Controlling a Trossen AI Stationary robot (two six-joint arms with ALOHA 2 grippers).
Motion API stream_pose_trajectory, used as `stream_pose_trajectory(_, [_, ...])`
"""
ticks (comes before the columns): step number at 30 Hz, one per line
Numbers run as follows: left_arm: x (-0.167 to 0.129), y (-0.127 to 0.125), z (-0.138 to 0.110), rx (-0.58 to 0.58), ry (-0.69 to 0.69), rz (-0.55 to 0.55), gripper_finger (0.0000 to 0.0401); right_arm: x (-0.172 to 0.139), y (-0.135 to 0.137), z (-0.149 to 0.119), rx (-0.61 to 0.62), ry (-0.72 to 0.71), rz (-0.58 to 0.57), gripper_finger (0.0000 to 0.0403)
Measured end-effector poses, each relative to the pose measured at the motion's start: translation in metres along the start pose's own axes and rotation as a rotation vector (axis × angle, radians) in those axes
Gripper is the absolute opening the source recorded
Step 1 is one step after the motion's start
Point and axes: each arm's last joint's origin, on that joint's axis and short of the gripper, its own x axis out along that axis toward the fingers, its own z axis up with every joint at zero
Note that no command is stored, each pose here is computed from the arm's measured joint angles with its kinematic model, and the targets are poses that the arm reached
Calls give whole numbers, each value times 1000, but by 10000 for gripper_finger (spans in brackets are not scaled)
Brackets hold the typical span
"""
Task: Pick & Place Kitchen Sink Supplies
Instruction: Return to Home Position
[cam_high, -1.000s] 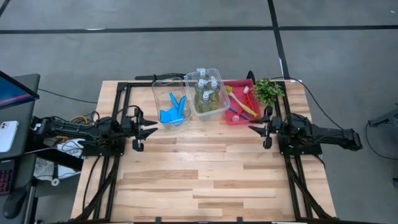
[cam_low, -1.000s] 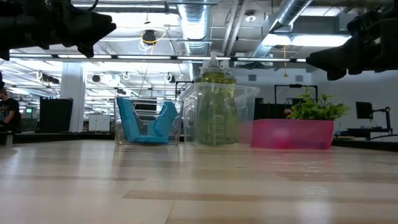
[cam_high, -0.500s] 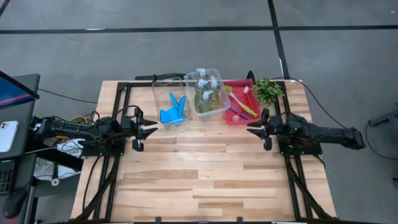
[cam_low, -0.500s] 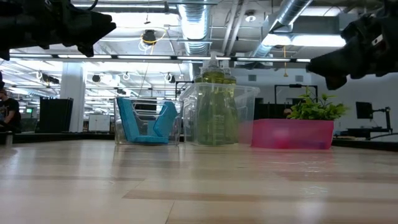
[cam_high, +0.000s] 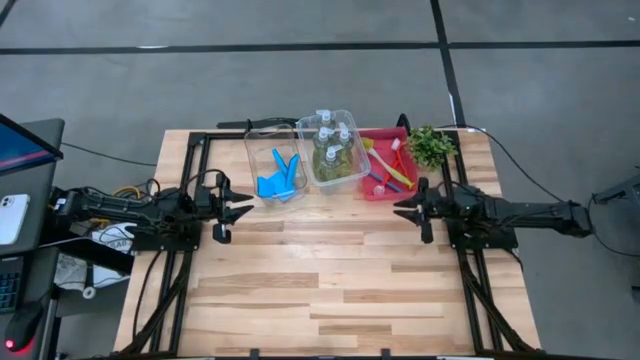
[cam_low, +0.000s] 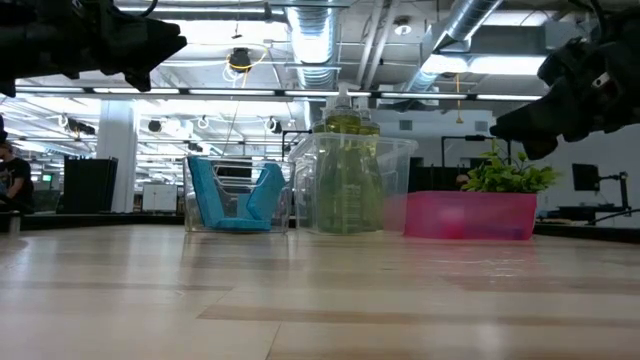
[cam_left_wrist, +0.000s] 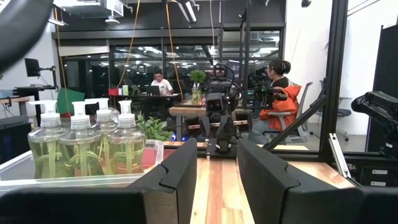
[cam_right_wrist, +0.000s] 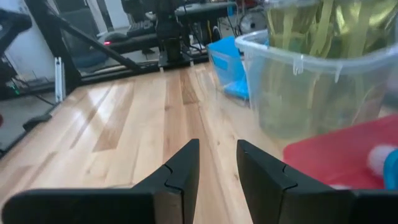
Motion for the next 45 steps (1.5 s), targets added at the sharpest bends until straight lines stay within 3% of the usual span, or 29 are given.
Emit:
stream_pose_trajectory(7, [0,0,0,0,0,0,118,1,0,-1,123,9,-2,101])
stream_pose_trajectory(45, [0,0,0,0,0,0,118,1,0,-1,126,9,-2,101])
